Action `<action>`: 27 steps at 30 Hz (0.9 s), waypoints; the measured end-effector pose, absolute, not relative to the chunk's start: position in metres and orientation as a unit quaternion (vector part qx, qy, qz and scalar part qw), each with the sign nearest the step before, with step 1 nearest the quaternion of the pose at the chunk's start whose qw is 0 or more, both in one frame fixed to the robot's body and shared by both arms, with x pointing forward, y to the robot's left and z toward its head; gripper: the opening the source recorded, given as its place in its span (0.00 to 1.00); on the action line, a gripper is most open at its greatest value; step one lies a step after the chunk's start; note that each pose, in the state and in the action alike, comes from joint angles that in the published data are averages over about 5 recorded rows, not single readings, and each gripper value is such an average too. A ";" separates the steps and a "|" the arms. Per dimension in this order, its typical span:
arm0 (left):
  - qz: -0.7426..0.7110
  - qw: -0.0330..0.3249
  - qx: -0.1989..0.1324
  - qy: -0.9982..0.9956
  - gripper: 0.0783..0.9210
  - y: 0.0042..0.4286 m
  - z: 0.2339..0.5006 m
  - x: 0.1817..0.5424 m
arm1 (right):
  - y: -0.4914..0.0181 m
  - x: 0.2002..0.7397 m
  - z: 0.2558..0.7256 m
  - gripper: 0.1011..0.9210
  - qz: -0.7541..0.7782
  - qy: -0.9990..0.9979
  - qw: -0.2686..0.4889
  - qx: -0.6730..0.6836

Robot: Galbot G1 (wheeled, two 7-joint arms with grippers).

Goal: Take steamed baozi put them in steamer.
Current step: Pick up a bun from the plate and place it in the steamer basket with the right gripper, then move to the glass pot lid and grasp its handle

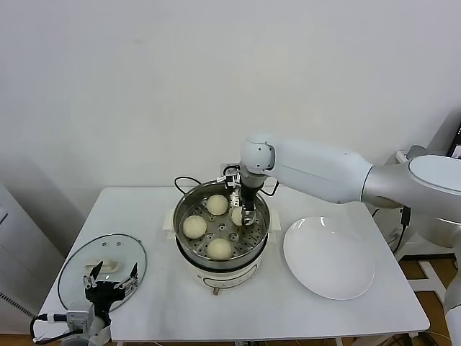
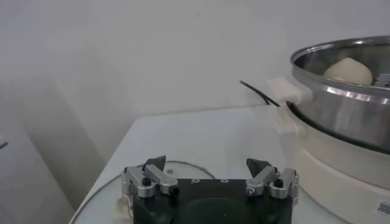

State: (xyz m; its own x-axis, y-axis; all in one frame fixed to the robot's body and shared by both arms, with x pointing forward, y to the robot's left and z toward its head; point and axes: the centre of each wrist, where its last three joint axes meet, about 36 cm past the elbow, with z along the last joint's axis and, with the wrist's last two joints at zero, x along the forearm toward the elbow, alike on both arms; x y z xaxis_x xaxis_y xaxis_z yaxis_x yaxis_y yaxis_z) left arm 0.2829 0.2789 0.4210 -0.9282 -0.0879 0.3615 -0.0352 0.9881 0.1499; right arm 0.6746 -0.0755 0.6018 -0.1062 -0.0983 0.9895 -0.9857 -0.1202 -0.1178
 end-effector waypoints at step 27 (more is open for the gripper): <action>-0.041 0.159 0.048 -0.985 0.88 0.279 0.433 0.278 | -0.141 0.663 0.662 0.88 0.469 -0.628 0.329 0.527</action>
State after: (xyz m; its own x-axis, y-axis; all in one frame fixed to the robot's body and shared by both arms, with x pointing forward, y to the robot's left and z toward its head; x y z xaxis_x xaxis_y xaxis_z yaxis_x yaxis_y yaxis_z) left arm 0.2780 0.2787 0.4331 -0.9446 -0.1076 0.3101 -0.0813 0.9920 0.0965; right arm 0.6633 -0.1408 0.6617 -0.2285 -0.3532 0.9072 -0.9702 0.0051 -0.2424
